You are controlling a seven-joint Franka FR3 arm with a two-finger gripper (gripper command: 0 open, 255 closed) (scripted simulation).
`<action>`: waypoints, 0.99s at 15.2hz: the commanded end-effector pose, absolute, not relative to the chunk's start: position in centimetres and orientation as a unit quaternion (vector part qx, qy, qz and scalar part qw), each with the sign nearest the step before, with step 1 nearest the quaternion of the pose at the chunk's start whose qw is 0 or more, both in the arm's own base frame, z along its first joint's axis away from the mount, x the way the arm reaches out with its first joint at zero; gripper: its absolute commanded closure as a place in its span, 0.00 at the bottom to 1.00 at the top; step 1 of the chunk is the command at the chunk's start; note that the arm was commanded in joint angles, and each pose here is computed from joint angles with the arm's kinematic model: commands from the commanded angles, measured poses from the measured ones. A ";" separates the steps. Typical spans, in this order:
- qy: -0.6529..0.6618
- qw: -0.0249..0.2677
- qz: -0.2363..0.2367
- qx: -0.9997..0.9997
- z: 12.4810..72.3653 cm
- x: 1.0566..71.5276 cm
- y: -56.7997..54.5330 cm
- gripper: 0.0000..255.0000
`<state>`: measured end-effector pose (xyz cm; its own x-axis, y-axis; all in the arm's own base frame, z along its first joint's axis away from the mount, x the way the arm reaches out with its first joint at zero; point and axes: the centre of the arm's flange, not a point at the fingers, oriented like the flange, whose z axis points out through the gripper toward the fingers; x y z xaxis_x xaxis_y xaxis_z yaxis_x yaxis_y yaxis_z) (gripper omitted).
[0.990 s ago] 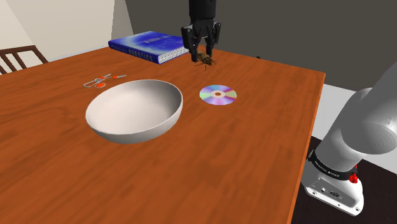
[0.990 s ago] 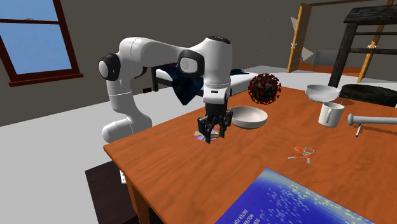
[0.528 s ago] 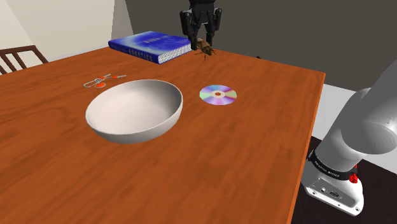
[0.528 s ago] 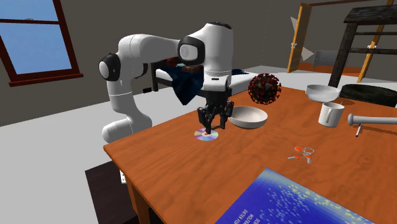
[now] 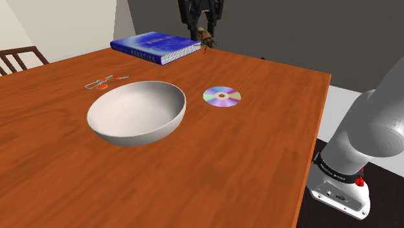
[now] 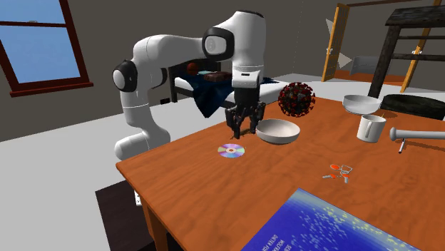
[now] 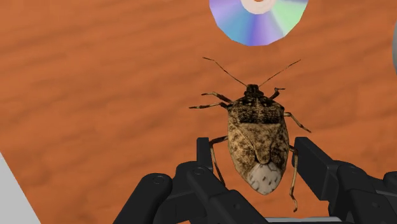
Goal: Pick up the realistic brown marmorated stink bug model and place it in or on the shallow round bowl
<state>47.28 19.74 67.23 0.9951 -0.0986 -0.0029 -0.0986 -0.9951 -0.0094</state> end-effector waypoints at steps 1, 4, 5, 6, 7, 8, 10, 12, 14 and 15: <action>0.050 0.005 0.001 -0.999 67.5 46.9 21.8 1.00; 0.050 0.005 0.001 -0.999 67.5 46.2 25.7 1.00; 0.050 0.005 0.001 -0.999 67.5 46.0 27.0 1.00; 0.050 0.005 0.001 -0.999 67.5 45.8 28.3 1.00; 0.050 0.005 0.001 -0.999 67.6 45.5 29.6 1.00; 0.050 0.005 0.001 -0.999 67.6 45.3 30.9 1.00; 0.050 0.005 0.001 -0.999 67.6 44.8 33.5 1.00; 0.050 0.005 0.001 -0.999 67.6 44.3 36.1 1.00; 0.050 0.005 0.001 -0.999 67.6 43.9 38.7 1.00; 0.050 0.005 0.001 -0.999 67.6 43.6 40.0 1.00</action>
<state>43.63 39.02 67.67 0.9954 -0.0957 -0.0033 -0.0958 -0.9954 -0.0096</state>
